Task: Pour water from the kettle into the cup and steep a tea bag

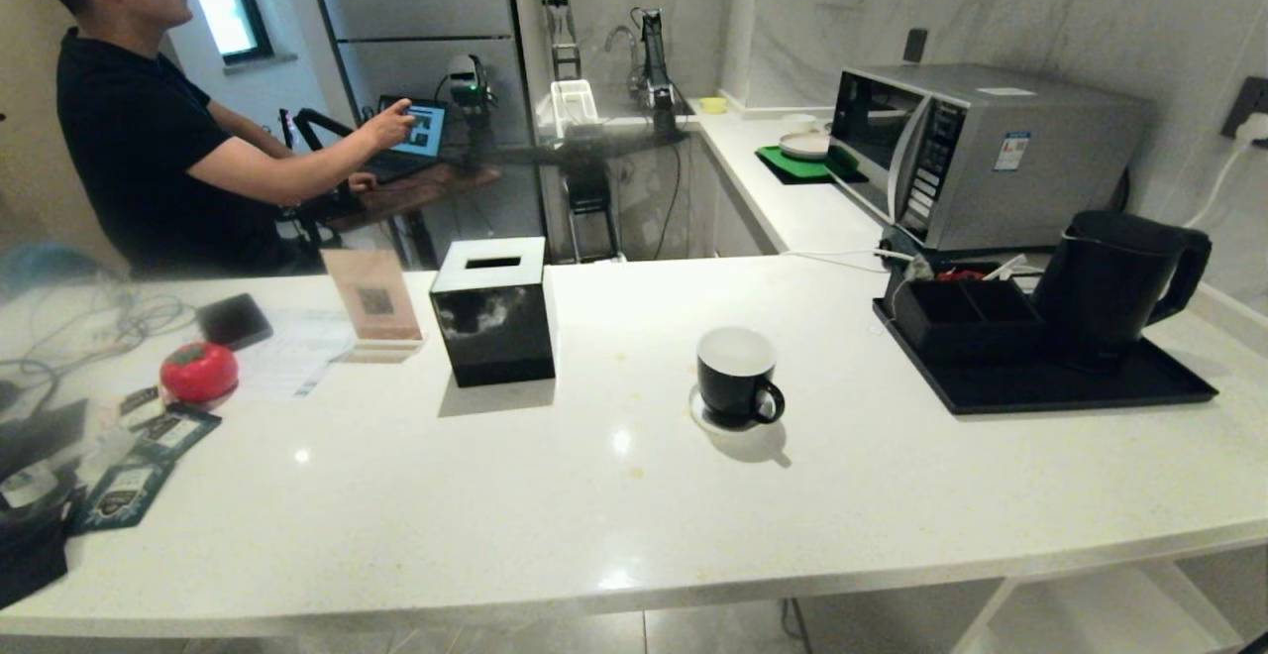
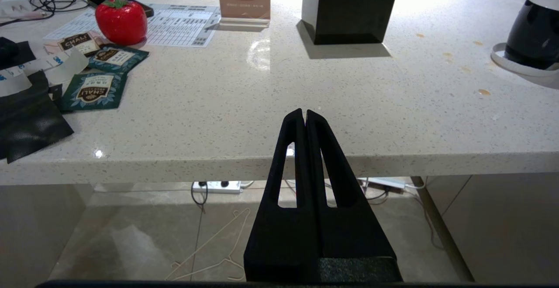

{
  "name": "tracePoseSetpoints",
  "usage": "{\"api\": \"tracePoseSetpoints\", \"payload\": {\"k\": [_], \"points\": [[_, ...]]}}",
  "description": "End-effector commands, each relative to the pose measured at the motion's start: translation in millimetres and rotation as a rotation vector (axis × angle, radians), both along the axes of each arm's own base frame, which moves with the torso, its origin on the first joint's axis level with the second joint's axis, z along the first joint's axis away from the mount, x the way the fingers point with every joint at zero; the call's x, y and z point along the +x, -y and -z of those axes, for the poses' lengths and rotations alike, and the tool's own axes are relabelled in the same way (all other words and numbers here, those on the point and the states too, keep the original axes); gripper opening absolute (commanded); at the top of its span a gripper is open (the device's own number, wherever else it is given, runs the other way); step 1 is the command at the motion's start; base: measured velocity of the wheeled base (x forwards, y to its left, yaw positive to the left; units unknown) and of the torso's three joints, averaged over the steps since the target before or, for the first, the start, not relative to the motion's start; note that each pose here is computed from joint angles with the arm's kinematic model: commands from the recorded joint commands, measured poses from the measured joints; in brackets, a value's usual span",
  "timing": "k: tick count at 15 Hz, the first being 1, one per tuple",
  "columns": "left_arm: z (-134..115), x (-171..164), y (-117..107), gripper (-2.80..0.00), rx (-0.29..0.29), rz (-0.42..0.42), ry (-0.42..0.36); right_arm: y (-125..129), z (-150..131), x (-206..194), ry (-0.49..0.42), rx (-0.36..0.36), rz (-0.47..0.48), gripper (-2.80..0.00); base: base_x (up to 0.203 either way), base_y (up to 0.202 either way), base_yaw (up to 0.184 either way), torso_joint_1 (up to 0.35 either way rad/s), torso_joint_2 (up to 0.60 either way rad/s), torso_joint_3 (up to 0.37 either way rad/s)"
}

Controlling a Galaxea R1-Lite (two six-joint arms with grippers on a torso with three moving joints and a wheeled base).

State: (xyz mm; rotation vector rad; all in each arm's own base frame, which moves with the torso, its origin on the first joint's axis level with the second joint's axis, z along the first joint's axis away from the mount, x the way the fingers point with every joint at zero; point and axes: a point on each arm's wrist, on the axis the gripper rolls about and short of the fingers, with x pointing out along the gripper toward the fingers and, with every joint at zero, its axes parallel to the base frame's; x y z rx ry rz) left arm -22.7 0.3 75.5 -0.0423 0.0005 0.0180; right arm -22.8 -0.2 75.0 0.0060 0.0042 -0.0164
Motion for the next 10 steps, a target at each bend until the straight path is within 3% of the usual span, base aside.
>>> {"api": "tracePoseSetpoints", "payload": {"k": [1, 10], "points": [[0.0, 0.1, 0.0, -2.8, -0.001, 0.0, -0.001, 0.0, 0.0, 0.0, -0.001, 0.0, 0.0, -2.8, 0.0, 0.0, 0.0, 0.0, 0.0, 0.0], [0.0, 0.1, 0.0, -2.8, -0.001, 0.0, -0.001, 0.0, 0.0, 0.1, -0.002, 0.0, 0.0, -2.8, 0.0, 0.0, 0.0, 0.0, 0.0, 0.0]]}}
